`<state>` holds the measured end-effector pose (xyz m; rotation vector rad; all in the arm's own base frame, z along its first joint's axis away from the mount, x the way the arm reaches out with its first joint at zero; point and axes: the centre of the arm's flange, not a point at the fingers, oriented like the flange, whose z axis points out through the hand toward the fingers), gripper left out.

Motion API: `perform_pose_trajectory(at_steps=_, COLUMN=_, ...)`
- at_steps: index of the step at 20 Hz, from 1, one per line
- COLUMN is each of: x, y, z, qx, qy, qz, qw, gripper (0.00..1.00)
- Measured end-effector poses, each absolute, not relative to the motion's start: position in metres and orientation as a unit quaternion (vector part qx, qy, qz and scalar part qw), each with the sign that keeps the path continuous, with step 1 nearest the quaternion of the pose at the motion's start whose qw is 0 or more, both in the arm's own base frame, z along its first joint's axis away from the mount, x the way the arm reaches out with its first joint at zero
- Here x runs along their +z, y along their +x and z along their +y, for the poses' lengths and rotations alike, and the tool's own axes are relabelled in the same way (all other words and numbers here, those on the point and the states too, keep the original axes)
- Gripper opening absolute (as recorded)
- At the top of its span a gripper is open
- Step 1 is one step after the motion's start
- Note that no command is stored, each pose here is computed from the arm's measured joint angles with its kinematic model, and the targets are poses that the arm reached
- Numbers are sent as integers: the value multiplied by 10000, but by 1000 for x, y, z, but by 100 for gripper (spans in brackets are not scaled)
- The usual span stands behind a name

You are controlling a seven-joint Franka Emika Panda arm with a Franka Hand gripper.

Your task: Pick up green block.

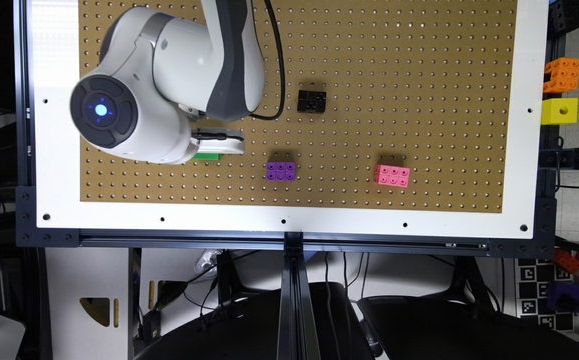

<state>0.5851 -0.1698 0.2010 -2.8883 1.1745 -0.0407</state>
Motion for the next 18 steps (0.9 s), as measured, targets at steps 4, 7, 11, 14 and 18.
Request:
perform_pose_trajectory(at_steps=4, x=212, y=585, z=-170, qx=-128, qy=-9263, qz=3764, qw=111, gripper=0)
perform_pose_trajectory(at_steps=7, x=230, y=586, z=-170, qx=-132, qy=-9264, qz=3761, qw=101, gripper=0)
perform_pose_trajectory(at_steps=11, x=265, y=584, z=-170, qx=-122, qy=-9266, qz=3757, qw=80, gripper=0)
perform_pose_trajectory(at_steps=14, x=281, y=583, z=-170, qx=-127, qy=-9267, qz=3755, qw=71, gripper=0)
perform_pose_trajectory(at_steps=18, x=286, y=582, z=-169, qx=-126, qy=-9267, qz=3755, qw=69, gripper=0)
